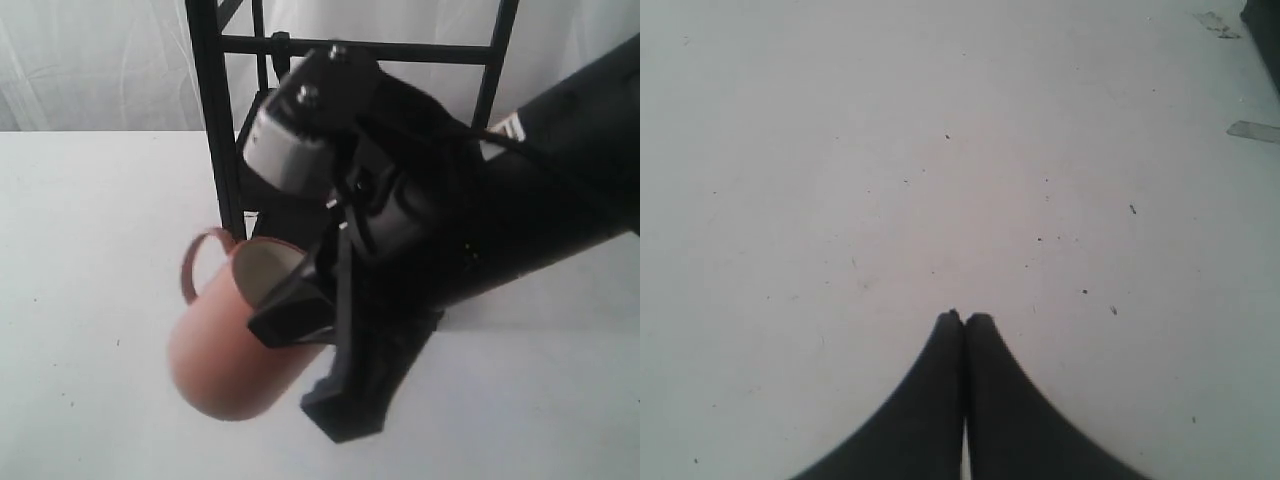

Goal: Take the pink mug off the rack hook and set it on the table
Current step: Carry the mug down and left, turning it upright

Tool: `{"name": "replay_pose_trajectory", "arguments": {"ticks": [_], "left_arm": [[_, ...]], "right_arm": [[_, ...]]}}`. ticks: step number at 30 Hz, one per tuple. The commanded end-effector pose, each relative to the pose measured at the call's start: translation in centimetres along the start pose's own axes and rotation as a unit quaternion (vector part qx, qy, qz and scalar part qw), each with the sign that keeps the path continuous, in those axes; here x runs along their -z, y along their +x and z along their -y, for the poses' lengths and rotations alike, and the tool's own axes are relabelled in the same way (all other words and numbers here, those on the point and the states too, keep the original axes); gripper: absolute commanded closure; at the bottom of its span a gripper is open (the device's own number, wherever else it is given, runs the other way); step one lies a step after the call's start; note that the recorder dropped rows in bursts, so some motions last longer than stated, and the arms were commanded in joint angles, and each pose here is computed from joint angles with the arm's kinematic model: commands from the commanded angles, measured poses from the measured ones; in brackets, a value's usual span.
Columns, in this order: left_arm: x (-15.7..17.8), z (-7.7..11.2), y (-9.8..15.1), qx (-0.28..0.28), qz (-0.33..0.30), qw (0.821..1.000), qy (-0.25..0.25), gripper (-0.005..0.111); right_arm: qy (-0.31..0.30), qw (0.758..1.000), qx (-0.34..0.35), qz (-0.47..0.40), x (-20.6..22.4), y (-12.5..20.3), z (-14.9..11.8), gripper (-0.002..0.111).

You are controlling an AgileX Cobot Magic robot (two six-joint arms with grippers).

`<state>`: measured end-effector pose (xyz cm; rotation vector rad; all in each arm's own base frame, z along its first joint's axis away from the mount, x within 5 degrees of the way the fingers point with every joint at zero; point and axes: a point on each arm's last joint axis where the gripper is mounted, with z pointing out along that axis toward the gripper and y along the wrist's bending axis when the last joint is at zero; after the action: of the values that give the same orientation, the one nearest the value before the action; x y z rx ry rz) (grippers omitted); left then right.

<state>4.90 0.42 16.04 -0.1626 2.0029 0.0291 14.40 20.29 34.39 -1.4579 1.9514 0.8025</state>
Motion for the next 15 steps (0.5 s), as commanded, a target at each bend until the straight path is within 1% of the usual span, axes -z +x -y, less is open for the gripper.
{"name": "replay_pose_trajectory", "arguments": {"ticks": [1,4,6,8,11,13,15], "left_arm": [[0.0,0.0,0.3,0.002,-0.014,1.000,0.002,0.107],[0.0,0.0,0.3,0.002,-0.014,1.000,0.002,0.107],[0.0,0.0,0.3,0.002,-0.014,1.000,0.002,0.107],[0.0,0.0,0.3,0.002,-0.014,1.000,0.002,0.107],[0.0,0.0,0.3,0.002,-0.014,1.000,0.002,0.107],[0.0,0.0,0.3,0.002,-0.014,1.000,0.002,0.107],[0.0,0.0,0.3,0.002,-0.014,1.000,0.002,0.107]], "right_arm": [[-0.015,0.997,-0.042,0.064,0.3,-3.2,-1.0,0.108],[-0.034,0.998,-0.056,0.024,-1.0,-4.5,-1.2,0.108],[-0.042,0.998,-0.048,-0.030,-2.5,-4.9,-1.2,0.108],[-0.037,0.994,-0.031,-0.093,-4.3,-5.2,-1.1,0.108],[0.004,0.981,-0.005,-0.192,-6.9,-5.1,-0.5,0.108],[0.041,0.971,0.010,-0.237,-8.0,-4.9,0.1,0.108],[0.061,0.963,0.027,-0.261,-8.8,-4.8,0.4,0.108]]}}
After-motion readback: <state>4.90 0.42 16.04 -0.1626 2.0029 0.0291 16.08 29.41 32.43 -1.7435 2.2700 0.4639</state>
